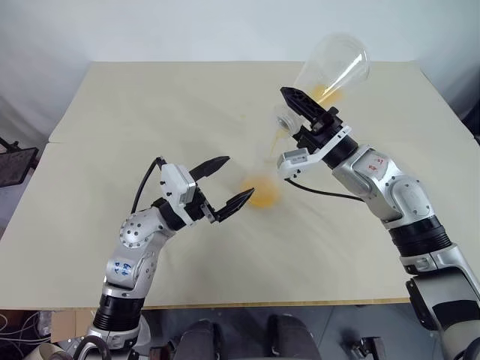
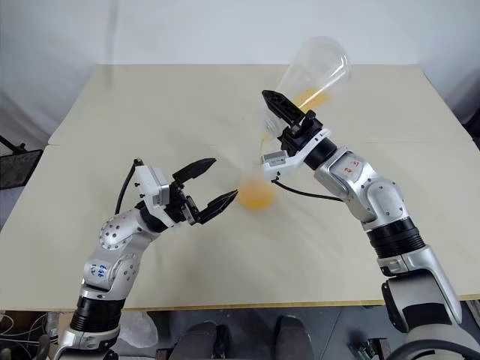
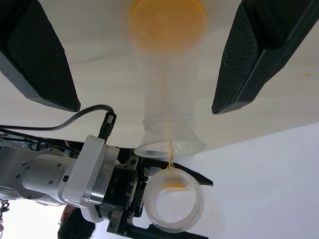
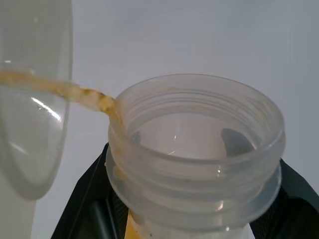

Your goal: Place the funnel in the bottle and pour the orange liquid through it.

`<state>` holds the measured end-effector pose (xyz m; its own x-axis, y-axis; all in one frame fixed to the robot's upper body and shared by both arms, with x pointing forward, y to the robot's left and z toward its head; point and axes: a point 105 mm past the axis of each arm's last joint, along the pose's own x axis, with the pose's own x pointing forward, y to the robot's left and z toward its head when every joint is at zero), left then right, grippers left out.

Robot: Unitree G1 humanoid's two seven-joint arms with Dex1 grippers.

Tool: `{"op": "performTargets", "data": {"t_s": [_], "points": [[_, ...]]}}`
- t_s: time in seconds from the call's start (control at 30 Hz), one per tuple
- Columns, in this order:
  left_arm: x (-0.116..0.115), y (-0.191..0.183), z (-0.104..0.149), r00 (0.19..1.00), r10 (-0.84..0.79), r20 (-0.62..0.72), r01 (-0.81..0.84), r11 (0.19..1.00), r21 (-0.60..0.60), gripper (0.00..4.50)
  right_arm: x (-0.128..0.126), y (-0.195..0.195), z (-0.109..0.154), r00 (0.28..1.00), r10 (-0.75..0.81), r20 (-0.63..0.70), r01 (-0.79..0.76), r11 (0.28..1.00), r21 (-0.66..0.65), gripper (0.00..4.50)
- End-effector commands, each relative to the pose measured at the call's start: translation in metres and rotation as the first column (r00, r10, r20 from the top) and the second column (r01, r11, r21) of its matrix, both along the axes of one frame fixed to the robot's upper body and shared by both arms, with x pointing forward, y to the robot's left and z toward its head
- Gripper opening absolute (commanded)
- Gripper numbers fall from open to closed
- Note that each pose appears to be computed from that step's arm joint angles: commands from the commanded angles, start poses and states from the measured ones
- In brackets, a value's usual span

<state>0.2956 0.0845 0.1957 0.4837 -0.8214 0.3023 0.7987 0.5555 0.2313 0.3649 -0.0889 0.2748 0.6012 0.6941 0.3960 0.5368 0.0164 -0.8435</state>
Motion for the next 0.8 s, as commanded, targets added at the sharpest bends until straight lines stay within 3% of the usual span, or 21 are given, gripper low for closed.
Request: {"op": "performTargets", "data": {"t_s": [0.03, 0.8], "points": [[-0.0033, -0.0025, 0.0088, 0.999, -0.006, 0.041, 0.007, 1.000, -0.008, 4.50, -0.0062, -0.0017, 0.0133, 0.998, 0.015, 0.056, -0.016, 1.000, 0.021, 2.48], [-0.0011, -0.0028, 0.0094, 0.999, 0.010, 0.052, -0.009, 1.000, -0.025, 4.50, -0.0052, -0.0001, 0.0157, 0.995, 0.018, 0.097, -0.016, 1.000, -0.017, 2.48]]}}
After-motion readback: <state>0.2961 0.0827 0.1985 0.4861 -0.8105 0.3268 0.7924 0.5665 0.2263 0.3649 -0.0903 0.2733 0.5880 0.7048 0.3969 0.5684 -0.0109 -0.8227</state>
